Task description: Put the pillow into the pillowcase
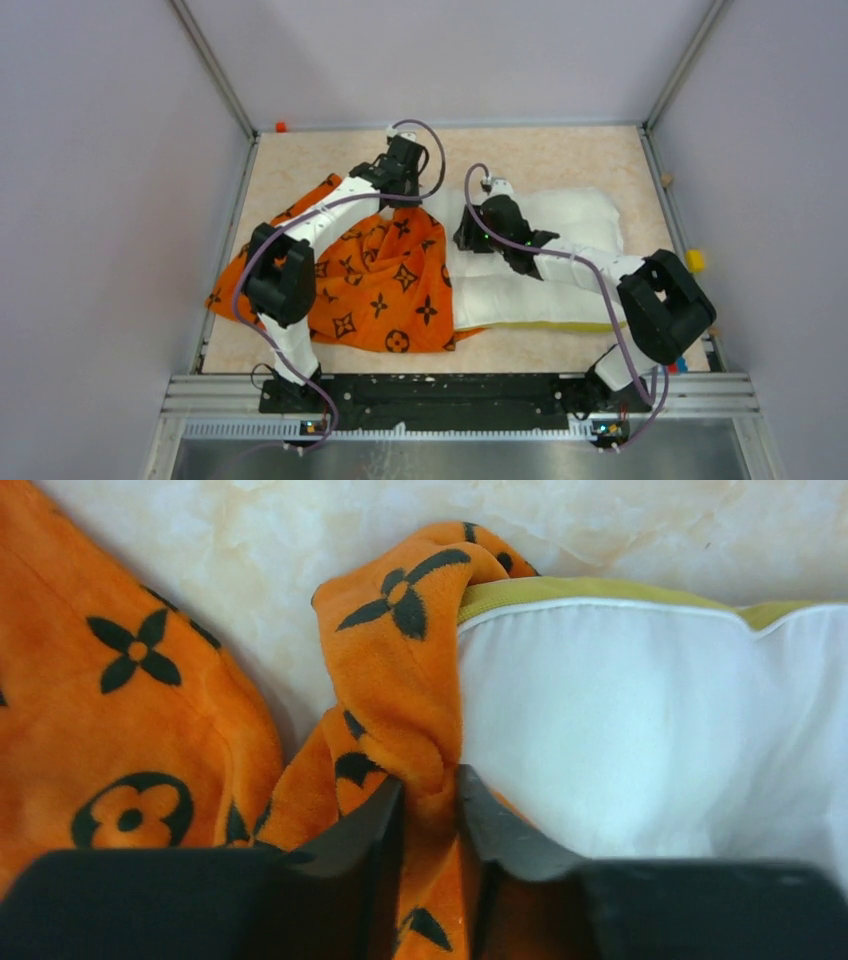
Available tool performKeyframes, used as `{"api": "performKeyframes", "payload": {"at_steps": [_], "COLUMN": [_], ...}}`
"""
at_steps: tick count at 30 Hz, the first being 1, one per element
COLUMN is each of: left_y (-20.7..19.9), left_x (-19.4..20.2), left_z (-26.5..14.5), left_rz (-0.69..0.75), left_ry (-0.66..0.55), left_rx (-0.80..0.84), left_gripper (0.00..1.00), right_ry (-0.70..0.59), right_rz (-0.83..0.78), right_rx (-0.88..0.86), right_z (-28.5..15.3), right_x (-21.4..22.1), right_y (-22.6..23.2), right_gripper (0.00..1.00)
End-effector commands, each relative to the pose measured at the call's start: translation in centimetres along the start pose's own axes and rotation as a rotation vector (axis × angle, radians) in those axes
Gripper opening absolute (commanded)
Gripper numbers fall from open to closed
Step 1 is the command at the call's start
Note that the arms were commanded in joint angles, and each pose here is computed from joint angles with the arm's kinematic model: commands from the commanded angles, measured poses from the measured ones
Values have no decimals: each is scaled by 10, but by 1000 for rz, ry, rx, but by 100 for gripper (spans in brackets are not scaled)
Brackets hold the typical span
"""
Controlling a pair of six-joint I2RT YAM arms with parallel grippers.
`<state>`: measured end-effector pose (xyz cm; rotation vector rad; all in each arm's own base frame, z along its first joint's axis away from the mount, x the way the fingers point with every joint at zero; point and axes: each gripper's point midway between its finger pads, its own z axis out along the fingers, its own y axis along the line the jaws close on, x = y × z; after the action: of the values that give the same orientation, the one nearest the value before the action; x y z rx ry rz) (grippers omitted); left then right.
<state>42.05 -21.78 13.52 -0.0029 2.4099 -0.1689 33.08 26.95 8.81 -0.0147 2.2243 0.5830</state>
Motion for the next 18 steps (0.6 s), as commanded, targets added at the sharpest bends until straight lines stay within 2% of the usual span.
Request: {"api": "performKeyframes", "payload": {"at_steps": [1,3,7,11,15,16,17,18], "left_y": [-3,-5,-6,-8,-8,-10,-11,-14], "left_x": [-25,-27,-27,-29,-33,-34,-35,-36], "left_z": [-10,-11,-10,-11,-11,-10,-10,-10], "left_rz": [-1,-3,-11,-24,-46,-49,-53,-57], "left_ry": [-64,-71,-73,-80,-97,-104,-110,-113], "left_rx": [-11,1,11,18,14,19,27,42], "left_gripper": [20,11,5,0,0,0,0,0], "right_ry": [-26,-39,-45,43,66,72,88,96], "right_rz": [-130,-174,-300,-362,-328,-306,-288,-268], "right_rx": [5,6,-72,-129,-209,-218,-226,-229], "right_z": [-11,-3,29,74,85,86,86,85], "right_x": [-55,-76,-94,-70,-44,-37,-28,-25], "right_y": [15,17,35,38,42,41,39,38], "right_gripper": [54,58,63,64,63,61,52,29]}}
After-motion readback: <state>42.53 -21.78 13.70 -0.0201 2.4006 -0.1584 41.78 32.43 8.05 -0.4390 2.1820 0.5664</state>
